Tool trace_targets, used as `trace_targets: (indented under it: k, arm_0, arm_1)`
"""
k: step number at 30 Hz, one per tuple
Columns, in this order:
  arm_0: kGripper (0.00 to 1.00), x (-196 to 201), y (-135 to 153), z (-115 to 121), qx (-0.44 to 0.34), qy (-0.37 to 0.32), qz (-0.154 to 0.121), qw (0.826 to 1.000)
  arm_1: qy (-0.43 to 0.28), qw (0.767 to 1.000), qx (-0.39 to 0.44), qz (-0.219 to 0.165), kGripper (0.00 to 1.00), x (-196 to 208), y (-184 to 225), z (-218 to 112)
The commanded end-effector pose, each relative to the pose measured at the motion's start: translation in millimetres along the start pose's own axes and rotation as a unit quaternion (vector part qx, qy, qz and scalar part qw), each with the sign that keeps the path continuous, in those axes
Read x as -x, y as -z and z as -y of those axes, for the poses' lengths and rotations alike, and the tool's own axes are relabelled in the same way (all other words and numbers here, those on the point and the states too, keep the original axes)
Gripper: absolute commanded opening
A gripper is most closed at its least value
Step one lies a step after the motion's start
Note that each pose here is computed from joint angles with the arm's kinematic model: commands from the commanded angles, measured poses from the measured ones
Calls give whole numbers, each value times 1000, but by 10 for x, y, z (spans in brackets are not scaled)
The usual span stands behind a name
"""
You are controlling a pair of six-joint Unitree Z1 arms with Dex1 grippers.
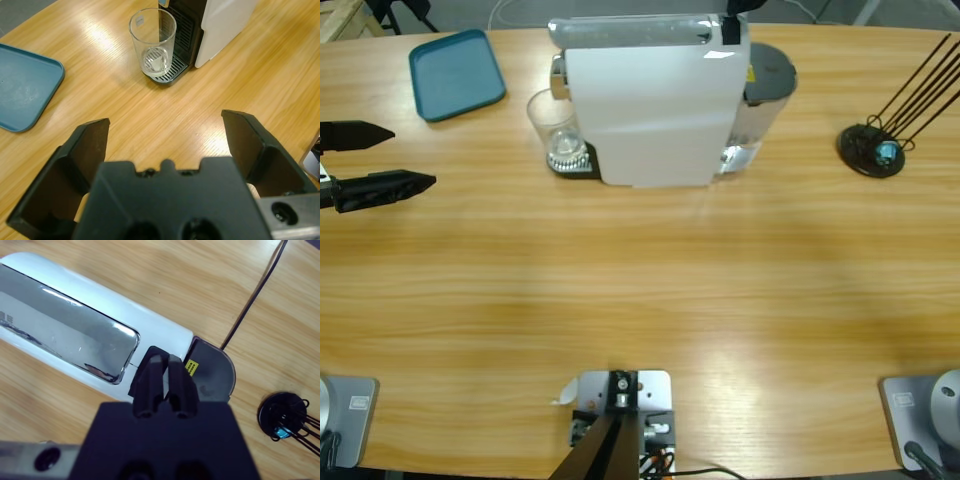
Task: Pour coffee
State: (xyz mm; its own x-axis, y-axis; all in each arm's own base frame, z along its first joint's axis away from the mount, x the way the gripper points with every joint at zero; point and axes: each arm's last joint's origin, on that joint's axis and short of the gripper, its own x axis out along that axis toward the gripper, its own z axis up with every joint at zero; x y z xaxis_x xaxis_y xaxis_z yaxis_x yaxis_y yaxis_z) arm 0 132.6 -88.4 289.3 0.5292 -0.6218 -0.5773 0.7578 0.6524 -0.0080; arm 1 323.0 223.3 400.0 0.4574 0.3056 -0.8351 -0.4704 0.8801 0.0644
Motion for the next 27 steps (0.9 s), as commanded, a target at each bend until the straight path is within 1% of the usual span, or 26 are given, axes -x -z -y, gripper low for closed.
trace_targets:
  k: [1,2,5,10,16,21,27]
  arm_0:
    - [968,-83,114,7,2,2,-24,1000]
    - [968,-83,115,7,2,2,-24,1000]
    - [968,-109,106,-3,3,2,-26,1000]
    - [968,-118,111,-4,3,3,-27,1000]
    - [968,-99,131,8,4,5,-25,1000]
    - [968,-160,133,-8,5,8,-31,999]
    - [968,-165,133,-4,3,12,-30,999]
  arm_1:
    - [-9,999,-7,42,1000,486,-86,33]
    - [-15,999,-15,38,1000,504,-74,29]
    - [-23,999,-24,-2,1000,433,8,10]
    - [-23,999,-28,-30,1000,395,62,-10]
    - [-24,999,-29,-32,1000,378,36,-14]
    - [-30,999,-30,-31,1000,361,14,-23]
    - [-29,999,-31,-31,1000,386,22,-20]
